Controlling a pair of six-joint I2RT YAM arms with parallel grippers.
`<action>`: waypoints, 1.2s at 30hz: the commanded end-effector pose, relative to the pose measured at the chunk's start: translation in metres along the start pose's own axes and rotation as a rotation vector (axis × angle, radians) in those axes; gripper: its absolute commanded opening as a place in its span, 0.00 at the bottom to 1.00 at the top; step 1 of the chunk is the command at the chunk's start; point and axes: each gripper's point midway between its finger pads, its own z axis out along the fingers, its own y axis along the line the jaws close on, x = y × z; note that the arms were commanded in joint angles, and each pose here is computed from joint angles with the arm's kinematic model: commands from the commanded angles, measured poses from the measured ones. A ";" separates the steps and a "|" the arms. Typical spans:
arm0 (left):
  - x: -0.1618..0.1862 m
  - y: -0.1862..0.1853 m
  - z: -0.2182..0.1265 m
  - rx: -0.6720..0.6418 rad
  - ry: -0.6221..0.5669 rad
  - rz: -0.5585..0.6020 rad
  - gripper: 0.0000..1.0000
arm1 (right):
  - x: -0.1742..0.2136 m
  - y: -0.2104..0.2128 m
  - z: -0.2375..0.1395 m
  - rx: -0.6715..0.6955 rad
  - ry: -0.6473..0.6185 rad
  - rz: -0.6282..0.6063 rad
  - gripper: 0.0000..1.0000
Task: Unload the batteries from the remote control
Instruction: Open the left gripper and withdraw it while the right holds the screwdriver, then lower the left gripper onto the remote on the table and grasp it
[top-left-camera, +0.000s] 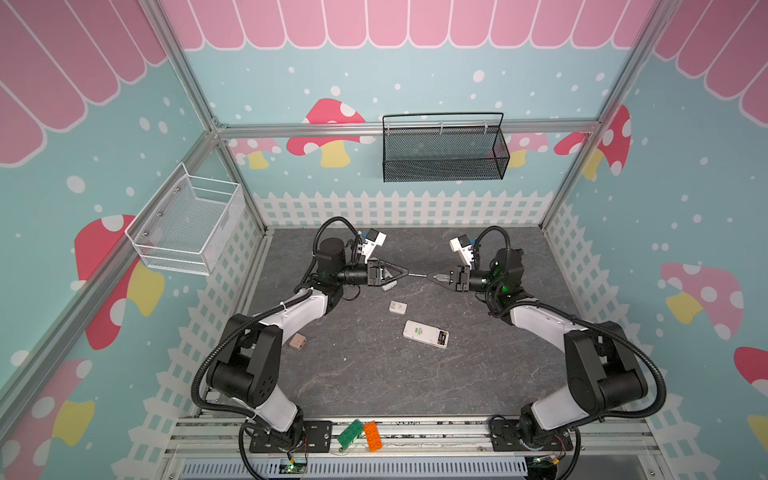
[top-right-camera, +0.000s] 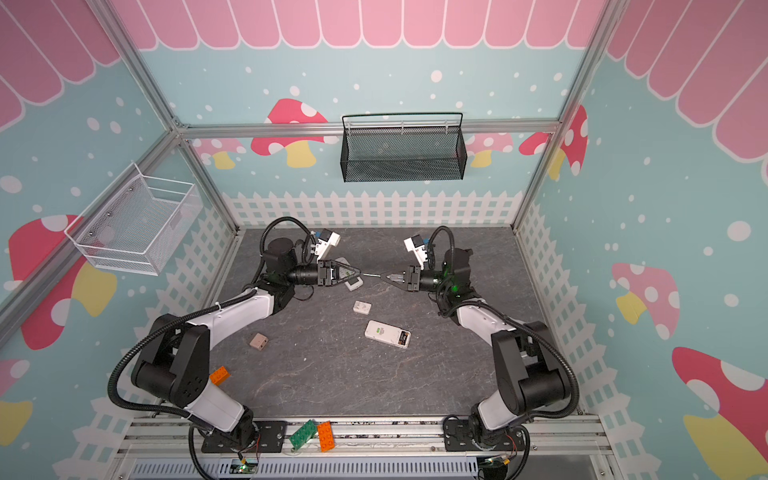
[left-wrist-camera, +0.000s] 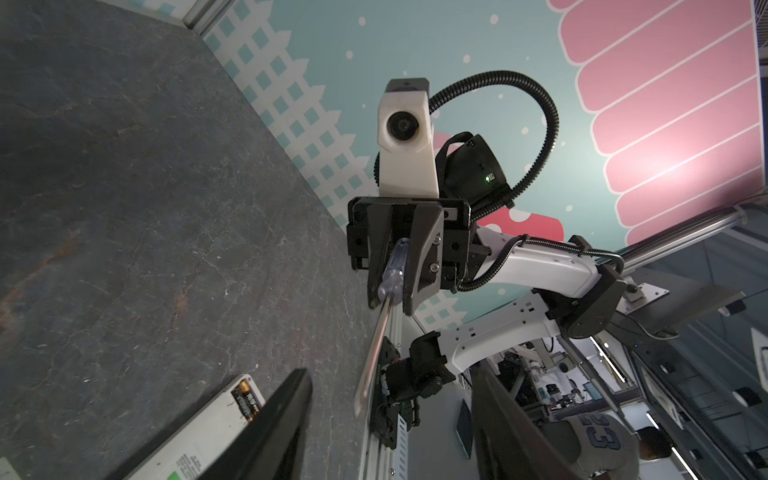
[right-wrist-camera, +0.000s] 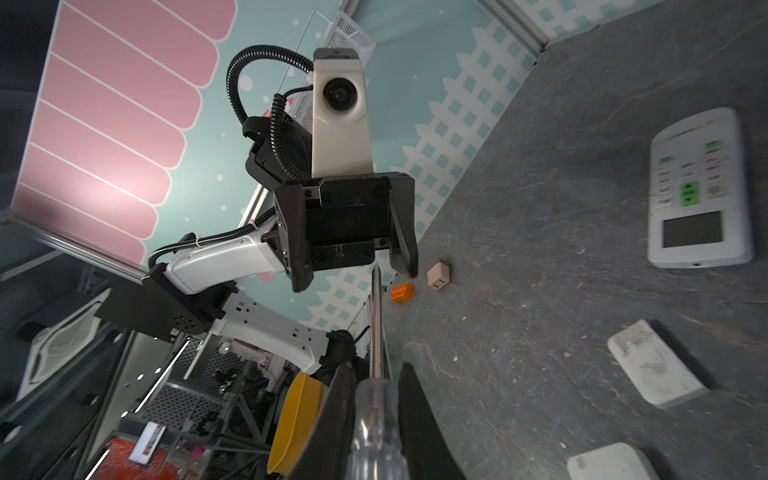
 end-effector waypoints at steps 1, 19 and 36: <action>-0.008 -0.006 -0.010 -0.016 0.032 0.065 0.79 | 0.000 0.010 -0.024 0.076 0.011 -0.138 0.02; 0.021 0.011 0.008 -0.406 0.506 0.614 0.93 | 0.010 0.017 -0.110 0.643 0.002 -0.659 0.00; 0.161 0.071 0.040 -0.203 1.081 1.051 0.97 | 0.077 -0.007 -0.149 0.864 -0.051 -0.937 0.00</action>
